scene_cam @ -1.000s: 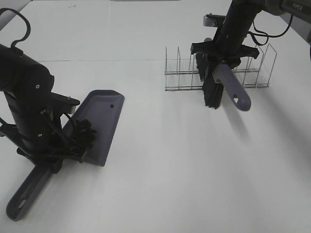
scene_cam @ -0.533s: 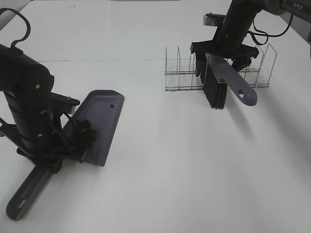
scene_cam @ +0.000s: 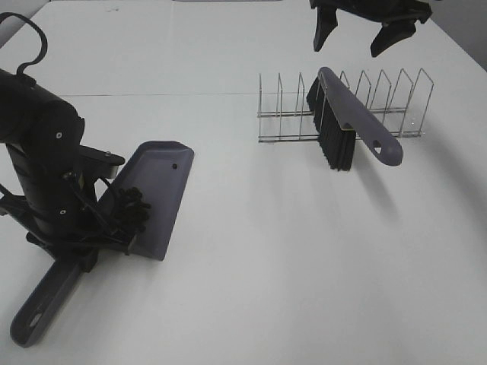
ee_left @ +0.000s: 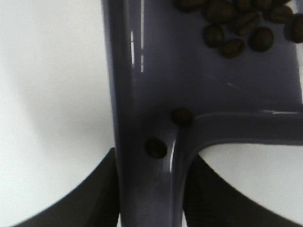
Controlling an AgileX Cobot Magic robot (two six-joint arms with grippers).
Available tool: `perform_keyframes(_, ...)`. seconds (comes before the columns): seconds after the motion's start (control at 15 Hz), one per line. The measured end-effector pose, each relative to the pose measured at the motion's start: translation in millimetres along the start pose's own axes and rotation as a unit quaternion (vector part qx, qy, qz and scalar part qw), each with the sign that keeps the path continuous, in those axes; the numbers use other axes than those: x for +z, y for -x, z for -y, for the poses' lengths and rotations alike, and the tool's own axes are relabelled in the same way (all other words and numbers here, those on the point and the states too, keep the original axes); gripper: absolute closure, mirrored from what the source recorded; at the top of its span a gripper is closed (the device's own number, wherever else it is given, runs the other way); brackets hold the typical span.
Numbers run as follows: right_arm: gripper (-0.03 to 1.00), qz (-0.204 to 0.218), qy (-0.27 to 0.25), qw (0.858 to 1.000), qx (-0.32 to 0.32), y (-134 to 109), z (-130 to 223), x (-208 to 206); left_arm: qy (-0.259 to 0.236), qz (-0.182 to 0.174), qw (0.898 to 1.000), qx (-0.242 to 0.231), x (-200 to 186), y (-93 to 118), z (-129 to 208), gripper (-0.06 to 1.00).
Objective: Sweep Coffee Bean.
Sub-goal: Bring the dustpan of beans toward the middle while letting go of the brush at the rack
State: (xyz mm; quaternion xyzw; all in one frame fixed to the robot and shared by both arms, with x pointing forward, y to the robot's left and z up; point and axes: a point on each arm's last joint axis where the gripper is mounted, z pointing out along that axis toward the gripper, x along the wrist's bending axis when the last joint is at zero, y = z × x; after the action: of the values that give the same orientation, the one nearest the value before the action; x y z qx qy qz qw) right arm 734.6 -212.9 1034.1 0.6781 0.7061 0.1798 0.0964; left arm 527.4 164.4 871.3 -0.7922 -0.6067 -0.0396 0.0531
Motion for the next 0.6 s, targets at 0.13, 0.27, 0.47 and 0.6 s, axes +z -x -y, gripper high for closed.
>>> perform_keyframes(0.13,0.15,-0.002,0.009,1.000,-0.003,-1,8,-33,0.000,0.000,1.000,-0.004,0,0,0,0.61)
perform_keyframes(0.27,0.17,-0.005,0.008,1.000,-0.012,-2,22,-60,0.002,0.001,1.000,-0.005,0,0,0,0.61)
perform_keyframes(0.47,0.18,-0.003,-0.015,1.000,-0.018,0,42,-71,0.010,0.015,0.999,-0.037,-1,-2,-5,0.61)
perform_keyframes(0.6,0.18,-0.012,-0.049,0.999,-0.011,1,63,-69,0.019,0.036,0.997,-0.072,-2,-10,-16,0.61)
